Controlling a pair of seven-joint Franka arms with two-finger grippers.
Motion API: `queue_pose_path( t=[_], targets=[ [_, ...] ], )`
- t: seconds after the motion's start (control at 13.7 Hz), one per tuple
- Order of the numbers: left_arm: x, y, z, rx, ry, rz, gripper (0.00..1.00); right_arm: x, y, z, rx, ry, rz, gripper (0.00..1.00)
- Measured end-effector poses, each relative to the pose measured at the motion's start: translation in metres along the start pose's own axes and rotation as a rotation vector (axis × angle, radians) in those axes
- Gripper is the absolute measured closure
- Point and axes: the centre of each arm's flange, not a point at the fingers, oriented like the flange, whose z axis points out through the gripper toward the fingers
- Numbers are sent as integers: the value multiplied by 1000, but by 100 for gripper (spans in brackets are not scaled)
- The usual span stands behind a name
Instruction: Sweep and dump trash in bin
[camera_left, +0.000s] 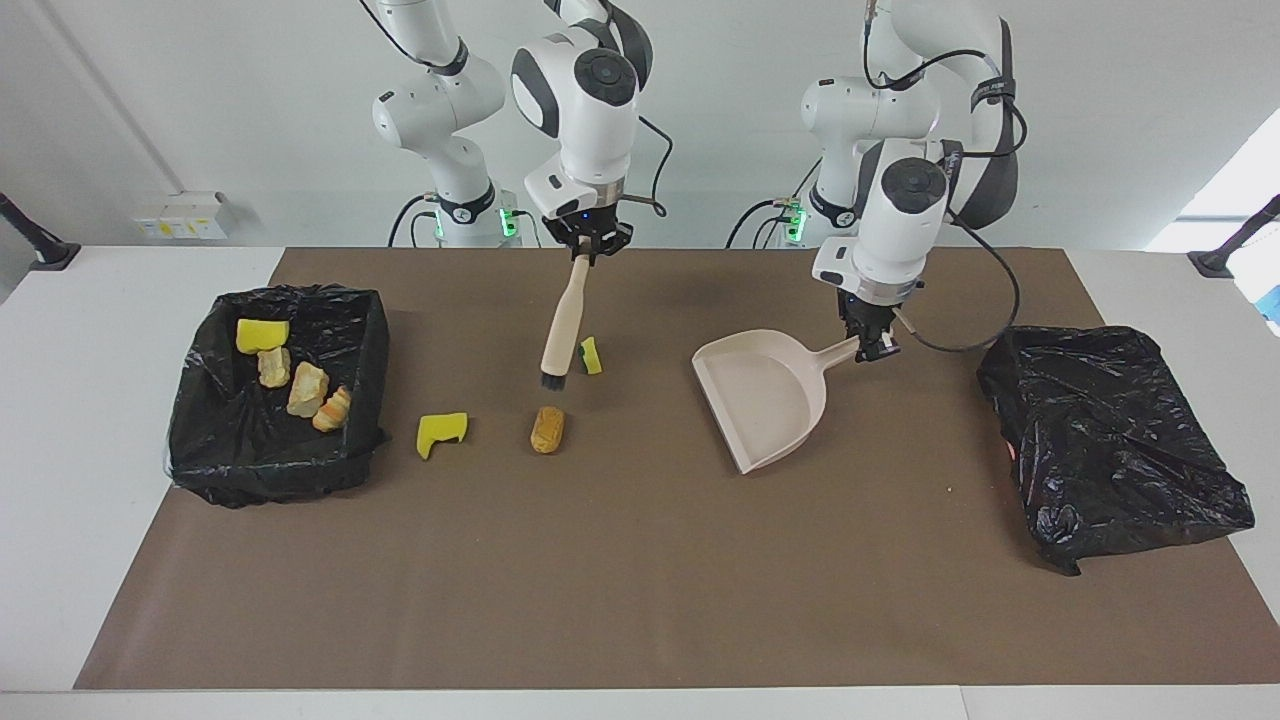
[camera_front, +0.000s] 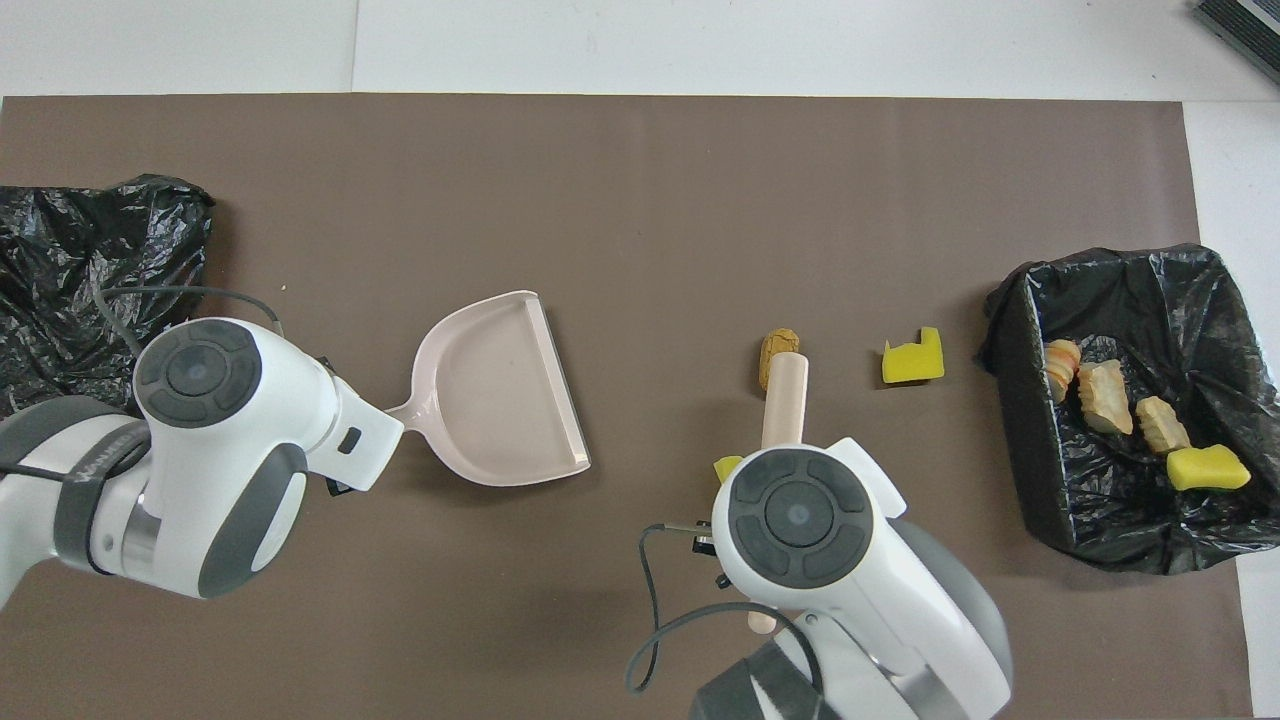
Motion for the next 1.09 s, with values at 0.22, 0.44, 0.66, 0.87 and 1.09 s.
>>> queue_pose_path(
  t=[0.22,0.44,0.66,0.87,1.09],
  targets=[
    [16,13,3,6,3,-8,69,47,51,21,-23,-29,48,74],
    [40,36,12,-5,-9,-28,69,96,114,50,-13,-10,55,74],
    [49,43,14,-8,-13,-38,69,123,163,80,10,40,-25,74],
    [51,46,15,-8,-14,-39,69,134,200,113,39,64,-79,74],
    [59,58,19,-13,-23,-48,69,121,188,146,39,73,-173,74]
  ],
)
